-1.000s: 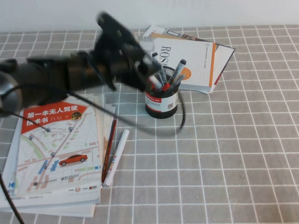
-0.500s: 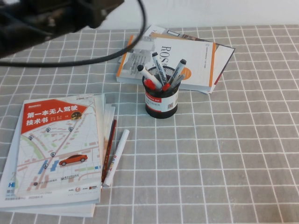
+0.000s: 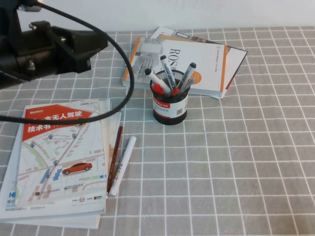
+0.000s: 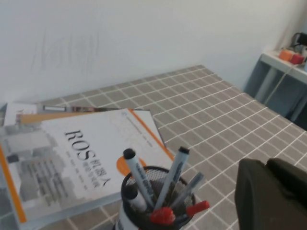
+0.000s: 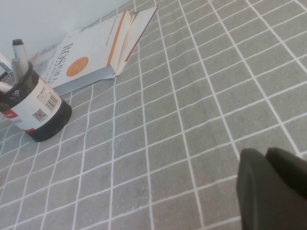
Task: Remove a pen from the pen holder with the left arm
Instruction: 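Take a marker out of the pen holder and lay it on the table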
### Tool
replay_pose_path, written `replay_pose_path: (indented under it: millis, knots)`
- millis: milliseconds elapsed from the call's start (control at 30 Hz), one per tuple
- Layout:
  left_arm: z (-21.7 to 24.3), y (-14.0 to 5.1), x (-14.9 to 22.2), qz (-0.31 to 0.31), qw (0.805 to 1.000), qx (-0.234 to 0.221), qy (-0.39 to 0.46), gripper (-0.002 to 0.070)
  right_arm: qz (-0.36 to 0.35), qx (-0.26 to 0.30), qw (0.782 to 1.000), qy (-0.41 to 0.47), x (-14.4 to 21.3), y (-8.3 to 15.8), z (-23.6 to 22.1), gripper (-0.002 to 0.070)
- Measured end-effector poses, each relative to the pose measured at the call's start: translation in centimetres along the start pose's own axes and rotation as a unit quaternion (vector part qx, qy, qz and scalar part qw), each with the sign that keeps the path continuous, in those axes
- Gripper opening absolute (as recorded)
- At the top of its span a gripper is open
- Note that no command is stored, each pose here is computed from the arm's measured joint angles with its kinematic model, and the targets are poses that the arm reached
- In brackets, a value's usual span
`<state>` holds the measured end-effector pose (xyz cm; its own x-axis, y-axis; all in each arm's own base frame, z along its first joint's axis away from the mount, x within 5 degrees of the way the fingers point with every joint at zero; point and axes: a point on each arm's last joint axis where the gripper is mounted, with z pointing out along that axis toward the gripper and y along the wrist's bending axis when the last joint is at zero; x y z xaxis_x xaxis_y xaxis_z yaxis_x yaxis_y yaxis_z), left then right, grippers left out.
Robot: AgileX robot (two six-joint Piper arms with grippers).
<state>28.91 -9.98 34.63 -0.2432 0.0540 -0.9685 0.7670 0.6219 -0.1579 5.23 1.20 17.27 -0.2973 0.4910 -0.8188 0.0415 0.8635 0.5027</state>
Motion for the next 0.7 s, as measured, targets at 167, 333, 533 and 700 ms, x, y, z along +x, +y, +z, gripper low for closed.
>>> replay_pose_path:
  millis: [167, 333, 533, 700]
  knots:
    - [-0.7, 0.3, 0.9, -0.022, 0.996, -0.054, 0.073, 0.0, 0.0, 0.0, 1.0, 0.0, 0.0, 0.0, 0.0, -0.0013]
    - [-1.6, -0.6, 1.7, 0.008, 0.978, -0.117, 0.172, 0.0, 0.0, 0.0, 1.0, 0.0, 0.0, 0.0, 0.0, -0.0013]
    - [-2.3, -3.9, 1.7, 0.044, 0.963, -0.124, 0.234, 0.0, 0.0, 0.0, 1.0, 0.0, 0.0, 0.0, 0.0, -0.0013]
    - [-4.0, -5.8, 1.2, 0.08, 0.962, -0.147, 0.217, 0.0, 0.0, 0.0, 1.0, 0.0, 0.0, 0.0, 0.0, -0.0012]
